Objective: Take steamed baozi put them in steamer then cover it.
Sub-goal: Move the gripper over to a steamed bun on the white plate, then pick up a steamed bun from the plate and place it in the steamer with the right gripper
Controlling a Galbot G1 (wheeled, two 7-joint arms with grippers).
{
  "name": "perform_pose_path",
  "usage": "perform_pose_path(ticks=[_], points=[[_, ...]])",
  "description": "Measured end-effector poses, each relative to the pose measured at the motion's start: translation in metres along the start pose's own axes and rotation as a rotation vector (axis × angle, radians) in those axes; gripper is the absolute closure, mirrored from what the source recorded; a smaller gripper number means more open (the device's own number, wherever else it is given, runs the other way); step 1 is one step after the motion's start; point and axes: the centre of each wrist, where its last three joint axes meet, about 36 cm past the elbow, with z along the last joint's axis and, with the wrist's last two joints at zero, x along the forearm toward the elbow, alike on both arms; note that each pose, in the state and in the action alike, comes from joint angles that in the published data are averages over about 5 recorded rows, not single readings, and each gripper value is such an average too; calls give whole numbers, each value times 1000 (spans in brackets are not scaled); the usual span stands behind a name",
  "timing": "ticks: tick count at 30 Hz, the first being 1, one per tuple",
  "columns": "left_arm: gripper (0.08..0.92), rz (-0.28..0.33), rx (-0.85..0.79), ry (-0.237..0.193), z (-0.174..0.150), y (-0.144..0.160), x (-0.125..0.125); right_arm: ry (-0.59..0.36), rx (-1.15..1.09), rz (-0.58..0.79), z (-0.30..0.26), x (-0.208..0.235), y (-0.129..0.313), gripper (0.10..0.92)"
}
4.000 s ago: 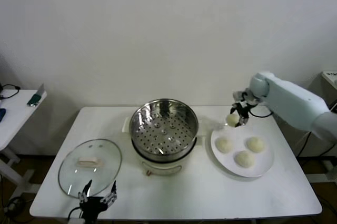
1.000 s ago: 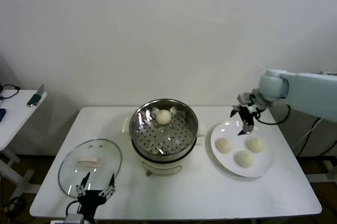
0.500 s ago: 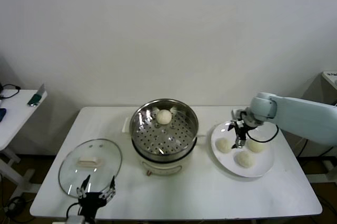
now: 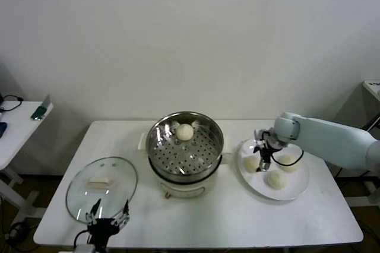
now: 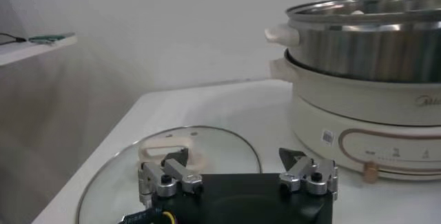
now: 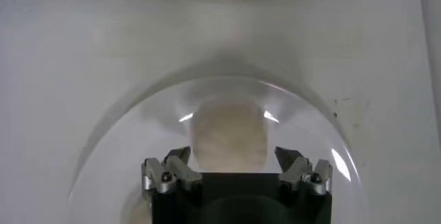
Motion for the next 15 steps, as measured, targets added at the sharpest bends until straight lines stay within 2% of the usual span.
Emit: perform_pose_path(ticks=[3,6,11,15], points=[[177,-1,0,-1,0,0,0,-3,-5,-5,-1,-1,-2,398],[177,0,0,-1,0,0,0,-9,-7,-11,-2,0,-4,448],[177,-1,0,-1,0,0,0,-26,-4,-21,-2,8,-9,459],[177,-4,-2,-3,0,0,1,-40,13,-18,-2,31,-18,460]])
